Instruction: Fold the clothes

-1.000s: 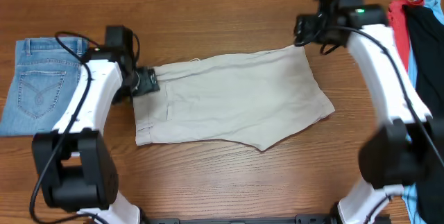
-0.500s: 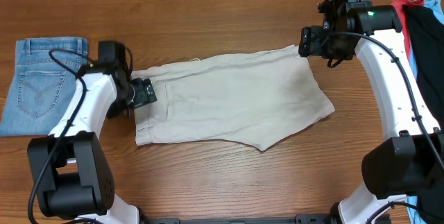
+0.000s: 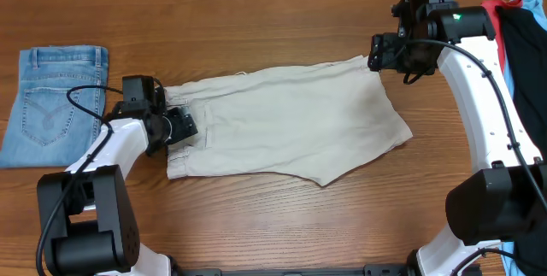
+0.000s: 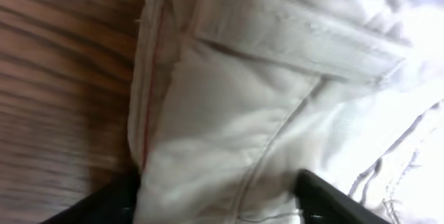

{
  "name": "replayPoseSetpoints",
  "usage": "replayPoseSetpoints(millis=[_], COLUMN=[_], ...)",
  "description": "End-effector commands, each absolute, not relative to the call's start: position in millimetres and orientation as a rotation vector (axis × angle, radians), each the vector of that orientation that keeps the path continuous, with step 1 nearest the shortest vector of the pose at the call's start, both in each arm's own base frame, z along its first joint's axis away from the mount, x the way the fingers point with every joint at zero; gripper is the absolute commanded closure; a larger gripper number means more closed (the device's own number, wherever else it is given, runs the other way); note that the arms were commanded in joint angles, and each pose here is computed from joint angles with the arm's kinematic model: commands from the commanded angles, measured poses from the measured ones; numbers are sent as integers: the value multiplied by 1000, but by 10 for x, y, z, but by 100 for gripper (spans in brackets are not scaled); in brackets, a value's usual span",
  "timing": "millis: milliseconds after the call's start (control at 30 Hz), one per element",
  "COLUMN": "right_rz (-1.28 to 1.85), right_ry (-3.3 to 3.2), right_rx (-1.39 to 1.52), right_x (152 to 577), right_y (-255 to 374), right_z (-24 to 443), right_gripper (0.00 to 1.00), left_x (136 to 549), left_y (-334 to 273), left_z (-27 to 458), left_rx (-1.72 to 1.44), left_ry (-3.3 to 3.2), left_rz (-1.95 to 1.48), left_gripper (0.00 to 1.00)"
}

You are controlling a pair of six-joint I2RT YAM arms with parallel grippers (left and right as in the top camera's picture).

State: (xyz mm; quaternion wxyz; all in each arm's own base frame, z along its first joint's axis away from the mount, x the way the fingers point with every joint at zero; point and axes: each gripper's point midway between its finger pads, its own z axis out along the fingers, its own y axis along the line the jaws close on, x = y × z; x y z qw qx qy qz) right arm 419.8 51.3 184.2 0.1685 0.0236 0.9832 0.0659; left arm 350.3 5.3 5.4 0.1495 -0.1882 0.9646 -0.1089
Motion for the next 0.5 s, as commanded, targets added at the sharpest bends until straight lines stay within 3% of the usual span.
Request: replayPoseSetpoints(millis=[0,167,333,400,467], right_rz=[181,180,180,179,179], right_ry=[2786,2788,2793,2792,2792], right_rx=[84,83,84,84,85], right_x=[4208,4203,4192,4193,4194], right_y=[478,477,476,476,471], right_z=[1870,1868,1864,1864,1864], right_gripper=[23,23,23,23,23], left_x=[3178,3174,3164,3171,3212], left_y=[-168,-165,-53,42,172], left_z=[-220,-220,-217,-172,-63], left_rx=[-572,-573,-593,-618,-629], left_ry=[2886,2888,2897,2901,2896], left_rz=[-468,-467,-385,-345,-314], left_gripper=[43,60,89,96,96])
